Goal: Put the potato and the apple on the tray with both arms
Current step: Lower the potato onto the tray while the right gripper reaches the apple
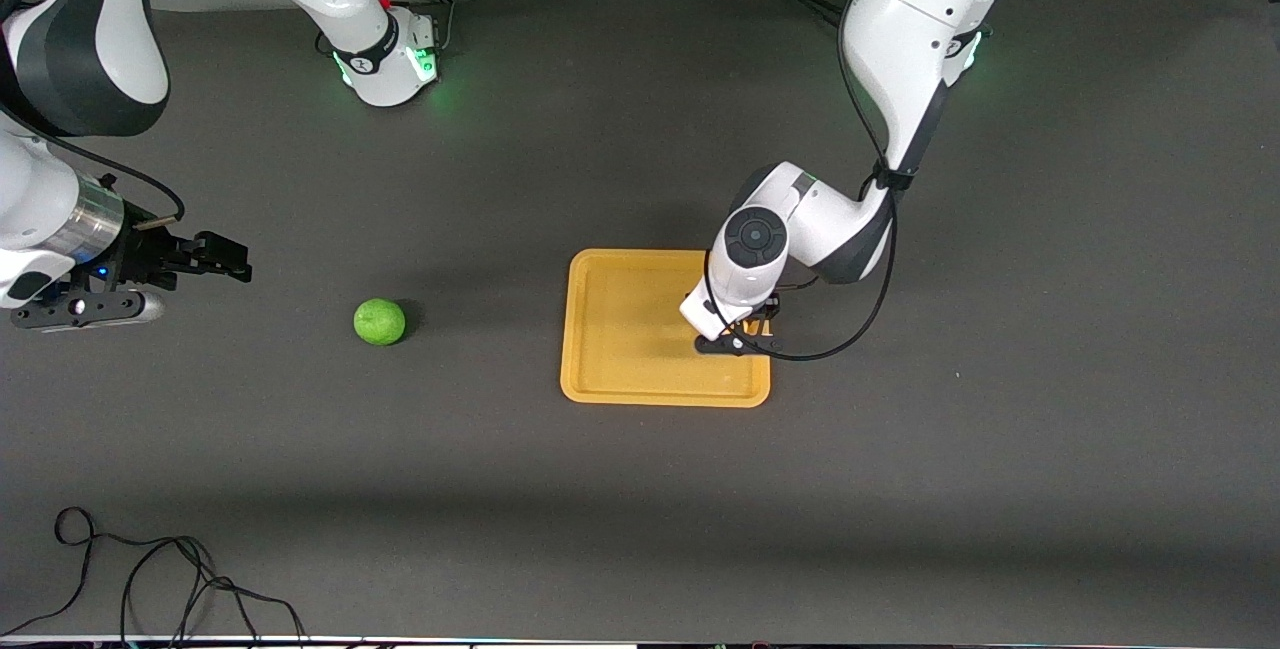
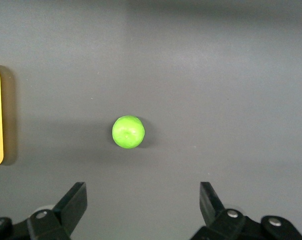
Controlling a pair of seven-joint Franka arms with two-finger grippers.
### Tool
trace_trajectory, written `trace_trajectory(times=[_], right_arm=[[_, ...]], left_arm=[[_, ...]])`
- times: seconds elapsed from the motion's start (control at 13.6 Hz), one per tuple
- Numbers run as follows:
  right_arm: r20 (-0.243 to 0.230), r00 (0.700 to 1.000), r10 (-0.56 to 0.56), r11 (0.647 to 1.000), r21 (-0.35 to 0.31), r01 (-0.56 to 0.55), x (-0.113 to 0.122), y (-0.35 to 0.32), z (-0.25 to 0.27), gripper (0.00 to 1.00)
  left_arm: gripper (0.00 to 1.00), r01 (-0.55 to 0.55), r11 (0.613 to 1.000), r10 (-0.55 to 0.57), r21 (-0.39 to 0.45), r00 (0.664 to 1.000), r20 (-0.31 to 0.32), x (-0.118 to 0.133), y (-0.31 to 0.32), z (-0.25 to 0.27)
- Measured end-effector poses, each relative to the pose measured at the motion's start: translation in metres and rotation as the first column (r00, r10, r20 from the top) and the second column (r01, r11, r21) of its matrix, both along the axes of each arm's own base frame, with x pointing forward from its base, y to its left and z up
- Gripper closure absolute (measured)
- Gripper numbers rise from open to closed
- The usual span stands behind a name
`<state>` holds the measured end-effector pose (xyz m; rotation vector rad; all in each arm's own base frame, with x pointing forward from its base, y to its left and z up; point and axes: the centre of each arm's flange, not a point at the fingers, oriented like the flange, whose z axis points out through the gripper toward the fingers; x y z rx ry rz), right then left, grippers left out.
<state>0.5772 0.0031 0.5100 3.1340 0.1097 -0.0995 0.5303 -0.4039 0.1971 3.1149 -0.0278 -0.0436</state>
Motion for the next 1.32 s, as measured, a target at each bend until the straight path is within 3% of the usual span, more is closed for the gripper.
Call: trace_trajectory(times=[0.59, 0.81, 0.88, 1.32], right_arm=[[0.021, 1.0, 0.016, 1.0, -0.001, -0.016, 0.004, 0.009, -0.034, 0.0], [0.042, 0.999, 0.017, 1.0, -0.001, -0.017, 0.006, 0.01, -0.053, 0.0], [0.05, 0.999, 0.02, 1.0, -0.001, -0.02, 0.006, 0.011, -0.067, 0.0], [0.05, 0.996, 0.077, 0.997, -0.005, -0.077, 0.005, 0.052, -0.152, 0.0]], left_arm=[[0.3, 0.011, 1.0, -0.012, 0.008, 1.0, 0.008, 0.001, -0.001, -0.002], [0.04, 0.012, 1.0, -0.012, 0.01, 1.0, 0.009, 0.002, -0.001, -0.003], [0.0, 0.012, 1.0, -0.012, 0.009, 1.0, 0.01, 0.002, -0.001, -0.002], [0.0, 0.008, 1.0, -0.008, 0.006, 1.0, 0.026, 0.013, -0.003, 0.037]])
